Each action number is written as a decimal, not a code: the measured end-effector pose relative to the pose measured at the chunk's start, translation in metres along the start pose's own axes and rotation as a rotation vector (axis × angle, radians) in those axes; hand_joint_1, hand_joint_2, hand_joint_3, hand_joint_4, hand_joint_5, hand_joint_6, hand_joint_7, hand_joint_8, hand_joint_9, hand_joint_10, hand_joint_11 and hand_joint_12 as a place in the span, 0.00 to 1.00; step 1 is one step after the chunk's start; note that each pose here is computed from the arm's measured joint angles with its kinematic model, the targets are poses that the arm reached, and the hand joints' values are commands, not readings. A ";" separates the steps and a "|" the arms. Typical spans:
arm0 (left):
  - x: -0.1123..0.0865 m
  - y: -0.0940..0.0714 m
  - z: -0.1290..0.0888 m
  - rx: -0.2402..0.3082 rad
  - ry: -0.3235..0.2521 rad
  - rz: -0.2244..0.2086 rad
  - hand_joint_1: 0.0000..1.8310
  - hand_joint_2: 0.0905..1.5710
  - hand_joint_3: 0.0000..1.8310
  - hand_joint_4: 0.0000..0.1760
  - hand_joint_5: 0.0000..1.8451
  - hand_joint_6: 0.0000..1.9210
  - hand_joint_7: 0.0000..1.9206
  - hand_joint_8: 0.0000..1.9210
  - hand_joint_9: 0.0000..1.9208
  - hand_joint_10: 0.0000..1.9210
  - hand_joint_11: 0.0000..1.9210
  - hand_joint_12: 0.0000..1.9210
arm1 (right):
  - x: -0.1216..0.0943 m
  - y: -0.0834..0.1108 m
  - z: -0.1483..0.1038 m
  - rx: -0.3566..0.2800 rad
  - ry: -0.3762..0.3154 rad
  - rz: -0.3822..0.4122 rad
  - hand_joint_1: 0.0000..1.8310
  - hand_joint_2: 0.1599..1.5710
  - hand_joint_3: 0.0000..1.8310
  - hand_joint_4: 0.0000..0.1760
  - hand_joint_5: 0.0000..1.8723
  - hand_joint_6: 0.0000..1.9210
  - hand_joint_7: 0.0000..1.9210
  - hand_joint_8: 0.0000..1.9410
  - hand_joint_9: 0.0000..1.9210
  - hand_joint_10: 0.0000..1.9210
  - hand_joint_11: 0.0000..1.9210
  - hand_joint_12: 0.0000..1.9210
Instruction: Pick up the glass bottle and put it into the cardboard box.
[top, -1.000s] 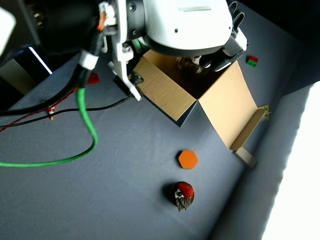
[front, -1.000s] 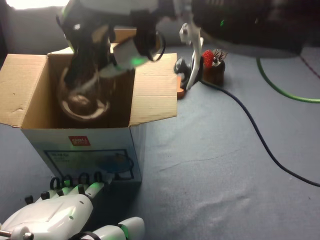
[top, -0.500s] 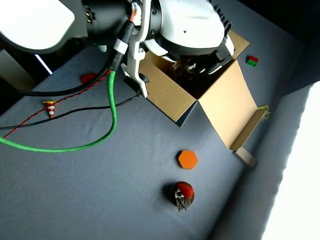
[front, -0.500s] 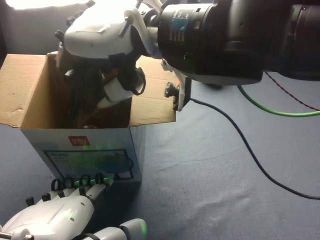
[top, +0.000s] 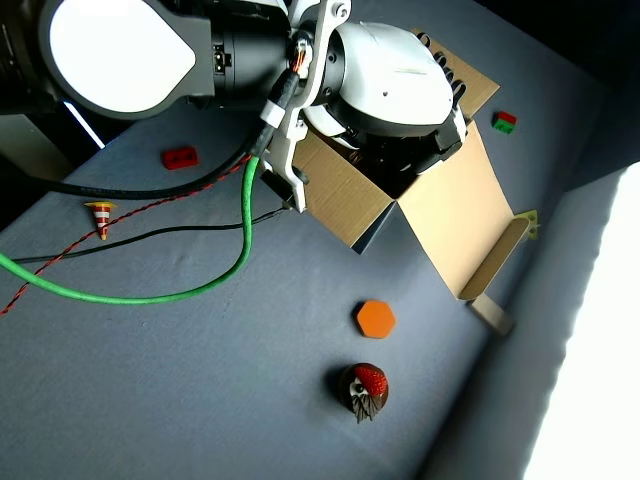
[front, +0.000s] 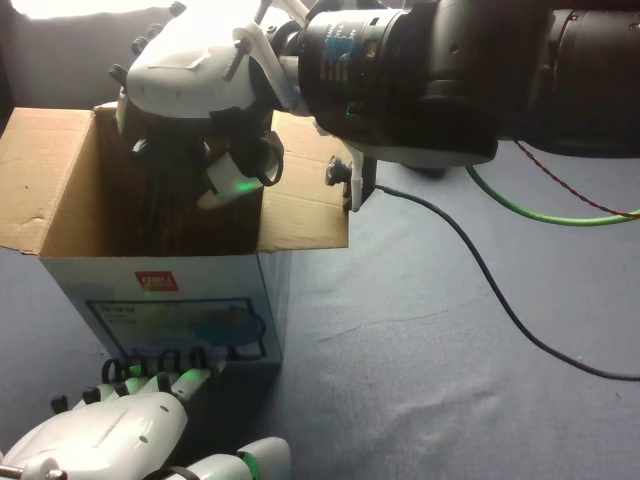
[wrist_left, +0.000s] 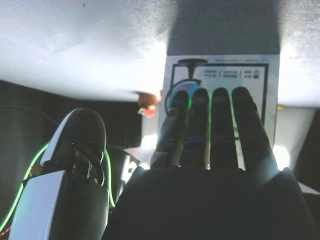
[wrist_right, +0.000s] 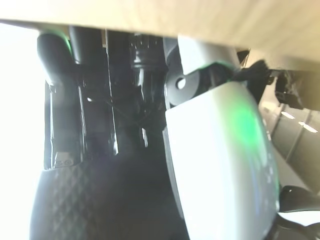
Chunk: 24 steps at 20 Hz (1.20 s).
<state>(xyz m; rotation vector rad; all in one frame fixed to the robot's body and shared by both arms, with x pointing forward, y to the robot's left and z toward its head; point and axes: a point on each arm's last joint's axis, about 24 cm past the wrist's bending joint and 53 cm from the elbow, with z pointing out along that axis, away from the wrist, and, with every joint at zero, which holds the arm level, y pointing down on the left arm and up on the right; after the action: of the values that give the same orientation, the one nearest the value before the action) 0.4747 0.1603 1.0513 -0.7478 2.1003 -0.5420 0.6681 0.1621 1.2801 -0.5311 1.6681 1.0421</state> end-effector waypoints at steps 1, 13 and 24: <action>0.000 0.000 0.000 0.000 0.000 0.000 0.00 0.79 0.00 0.00 0.02 0.00 0.01 0.00 0.00 0.00 0.00 0.00 | 0.000 0.000 0.000 0.000 0.000 -0.001 0.67 0.68 0.00 0.00 0.48 0.56 0.56 0.49 0.50 0.49 0.31 0.77; 0.001 0.002 0.000 -0.006 0.003 0.003 0.00 0.78 0.00 0.00 0.01 0.00 0.00 0.00 0.00 0.00 0.00 0.00 | 0.004 -0.002 -0.007 0.005 0.010 0.000 0.67 0.69 0.00 0.00 0.46 0.59 0.55 0.49 0.48 0.49 0.30 0.78; 0.001 -0.001 0.000 0.013 0.002 -0.005 0.00 0.78 0.00 0.00 0.00 0.00 0.00 0.00 0.00 0.00 0.00 0.00 | 0.005 0.001 -0.012 -0.001 0.012 -0.017 0.48 0.66 0.00 0.00 0.23 0.05 0.28 0.00 0.22 0.09 0.00 0.56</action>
<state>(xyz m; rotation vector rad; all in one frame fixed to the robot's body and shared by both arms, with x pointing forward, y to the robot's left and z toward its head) 0.4747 0.1584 1.0512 -0.7456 2.0951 -0.5594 0.6592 0.1527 1.2771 -0.5518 1.6708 1.0296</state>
